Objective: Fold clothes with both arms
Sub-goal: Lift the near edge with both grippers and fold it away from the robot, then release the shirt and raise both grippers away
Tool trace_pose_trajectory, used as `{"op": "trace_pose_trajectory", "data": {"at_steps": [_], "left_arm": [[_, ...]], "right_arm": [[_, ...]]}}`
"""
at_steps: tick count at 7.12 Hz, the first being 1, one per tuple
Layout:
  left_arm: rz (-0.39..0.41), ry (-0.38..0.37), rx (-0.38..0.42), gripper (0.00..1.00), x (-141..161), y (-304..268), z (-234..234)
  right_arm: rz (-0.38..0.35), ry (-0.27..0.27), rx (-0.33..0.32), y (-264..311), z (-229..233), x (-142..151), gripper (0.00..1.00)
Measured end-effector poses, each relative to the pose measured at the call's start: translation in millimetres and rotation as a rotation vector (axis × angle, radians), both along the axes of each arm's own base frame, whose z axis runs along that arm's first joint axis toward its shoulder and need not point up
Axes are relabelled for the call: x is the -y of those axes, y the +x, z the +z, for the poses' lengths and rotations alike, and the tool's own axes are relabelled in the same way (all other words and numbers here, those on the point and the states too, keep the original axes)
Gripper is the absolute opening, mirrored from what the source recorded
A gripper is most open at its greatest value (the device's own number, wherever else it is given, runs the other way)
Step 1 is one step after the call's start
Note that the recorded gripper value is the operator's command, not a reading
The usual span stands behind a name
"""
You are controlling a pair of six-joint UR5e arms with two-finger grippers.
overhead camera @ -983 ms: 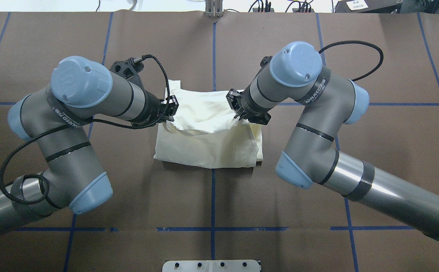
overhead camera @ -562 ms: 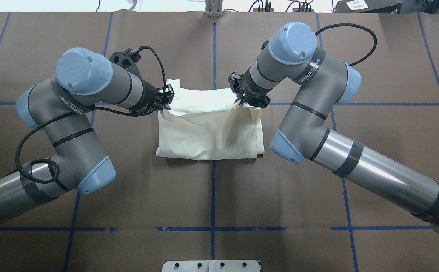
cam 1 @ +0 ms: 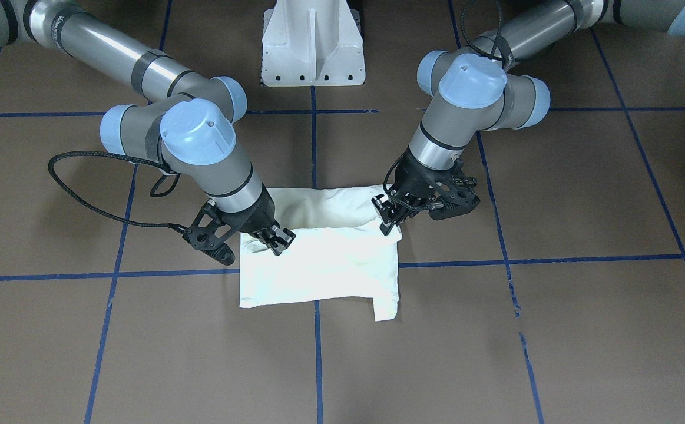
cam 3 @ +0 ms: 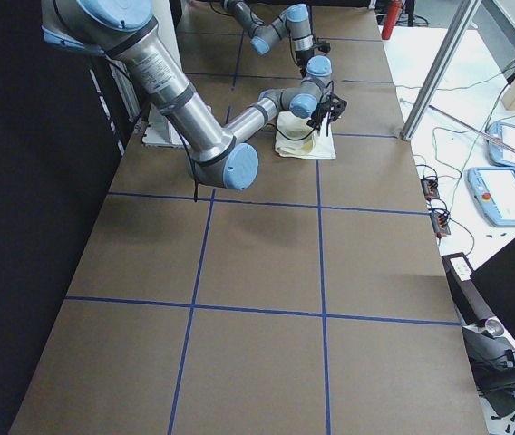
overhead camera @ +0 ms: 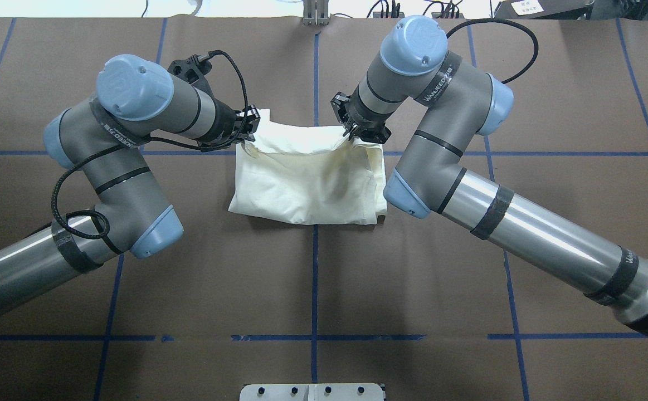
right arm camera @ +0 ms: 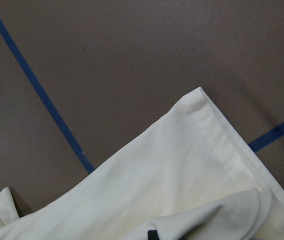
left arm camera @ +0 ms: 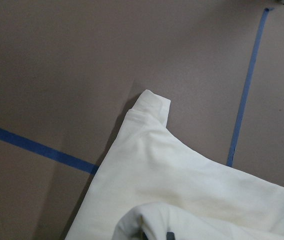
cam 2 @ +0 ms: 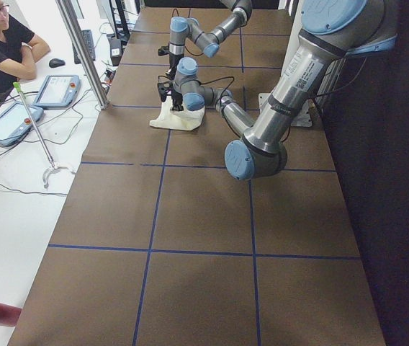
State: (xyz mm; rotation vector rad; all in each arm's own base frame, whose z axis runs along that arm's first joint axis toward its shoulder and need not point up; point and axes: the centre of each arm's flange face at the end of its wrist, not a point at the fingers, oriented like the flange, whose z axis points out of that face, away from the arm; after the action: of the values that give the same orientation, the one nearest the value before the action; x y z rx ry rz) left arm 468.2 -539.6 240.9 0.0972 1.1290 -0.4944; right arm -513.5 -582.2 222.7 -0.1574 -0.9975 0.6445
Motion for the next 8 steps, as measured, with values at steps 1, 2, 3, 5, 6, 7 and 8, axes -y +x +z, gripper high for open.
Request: {"op": "trace_pose_trajectory", "data": {"at_steps": [1, 2, 3, 5, 6, 7, 8], "left_arm": [[-0.009, -0.006, 0.009, 0.00, 12, 3, 0], [-0.017, -0.013, 0.018, 0.00, 21, 5, 1], [-0.021, -0.017, 0.023, 0.24, 26, 6, 2], [-0.029, -0.027, 0.024, 1.00, 36, 15, -6], [-0.042, -0.039, 0.025, 1.00, 48, 20, -14], [-0.075, -0.058, 0.031, 1.00, 68, 8, -15], [-0.107, -0.079, 0.051, 1.00, 88, -10, -5]], "right_arm": [[0.011, -0.005, -0.003, 4, -1, 8, 0.00], [0.018, -0.012, -0.007, 5, -1, 15, 0.00], [0.020, -0.022, -0.013, 2, -1, 22, 0.67], [0.020, -0.030, -0.021, -1, 0, 29, 1.00], [0.021, -0.037, -0.017, 5, 0, 34, 1.00], [0.015, -0.051, -0.004, 18, 0, 43, 1.00], [0.003, -0.060, 0.009, 29, 0, 50, 1.00]]}}
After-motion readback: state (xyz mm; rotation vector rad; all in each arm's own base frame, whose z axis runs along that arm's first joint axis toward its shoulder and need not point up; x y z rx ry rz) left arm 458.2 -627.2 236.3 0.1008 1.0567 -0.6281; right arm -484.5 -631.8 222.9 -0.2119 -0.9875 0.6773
